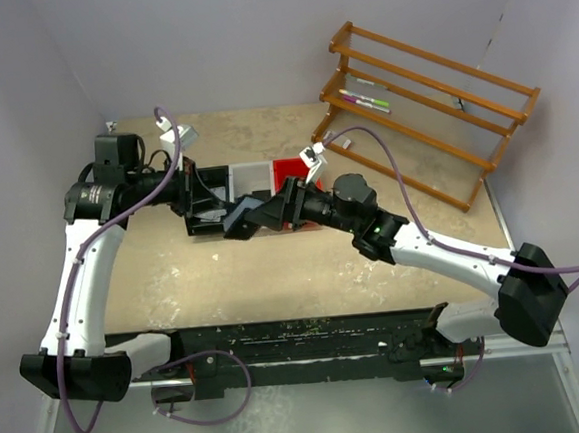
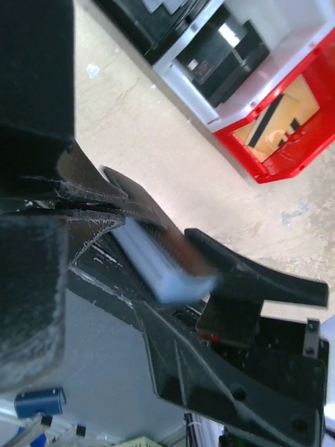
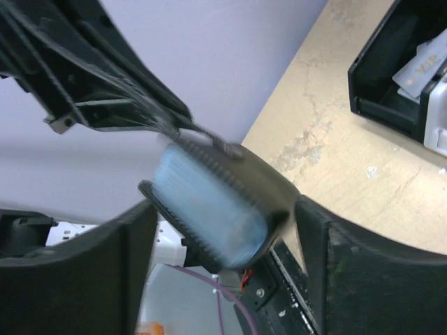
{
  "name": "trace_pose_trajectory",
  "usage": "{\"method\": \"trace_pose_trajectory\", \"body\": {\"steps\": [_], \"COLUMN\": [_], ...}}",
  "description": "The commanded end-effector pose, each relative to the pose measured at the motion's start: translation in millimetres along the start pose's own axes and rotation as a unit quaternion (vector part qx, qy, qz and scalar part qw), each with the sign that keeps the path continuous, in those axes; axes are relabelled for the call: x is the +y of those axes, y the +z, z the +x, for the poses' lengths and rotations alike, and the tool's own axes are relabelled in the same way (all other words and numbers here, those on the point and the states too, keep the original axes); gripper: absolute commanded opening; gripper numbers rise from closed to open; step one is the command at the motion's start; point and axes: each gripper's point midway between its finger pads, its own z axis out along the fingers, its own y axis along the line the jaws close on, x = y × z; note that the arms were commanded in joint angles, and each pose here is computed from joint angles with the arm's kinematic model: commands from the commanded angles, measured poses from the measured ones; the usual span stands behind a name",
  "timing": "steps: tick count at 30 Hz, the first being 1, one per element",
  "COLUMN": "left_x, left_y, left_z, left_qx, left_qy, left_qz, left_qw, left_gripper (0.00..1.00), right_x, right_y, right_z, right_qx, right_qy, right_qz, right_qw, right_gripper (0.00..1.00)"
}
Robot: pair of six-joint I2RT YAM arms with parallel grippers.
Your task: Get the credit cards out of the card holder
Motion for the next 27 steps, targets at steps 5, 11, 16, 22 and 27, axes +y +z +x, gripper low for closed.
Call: {"method": "trace_pose_trajectory", "body": {"steps": [5, 11, 16, 22, 27], "left_x": [-16.9, -21.6, -22.1, -20.3, -28.8], "left_y": [-22.4, -23.8, -21.3, -14.3, -13.7], "left_z": [-38.9, -31.4, -26.5, -24.7, -30.3], "left_qx": [-0.034, -0.009, -0.006, -0.005, -0.009], "left_qy": [0.118, 0.119, 0.091, 0.051, 0.033], "left_qz": [-0.009, 0.008, 0.01, 0.013, 0.028], "left_qw": [0.992, 0.993, 0.996, 0.999, 0.999], "left_gripper": [0.0, 0.0, 0.0, 0.0, 0.0], "right_x": [-4.4, -5.3, 3.5, 41.7, 57.8], "right_y": [-13.5, -9.6, -14.3, -14.7, -5.8], "right_z": [-18.2, -19.7, -22.1, -5.9, 0.3], "right_qx": [-0.009, 0.024, 0.014, -0.031, -0.03], "right_qy": [-0.002, -0.093, -0.188, -0.286, -0.341], "right_qz": [-0.016, -0.01, 0.0, -0.003, 0.006], "right_qw": [1.0, 0.995, 0.982, 0.958, 0.94], "right_gripper": [0.93, 0.97, 1.0, 1.0, 0.97]}}
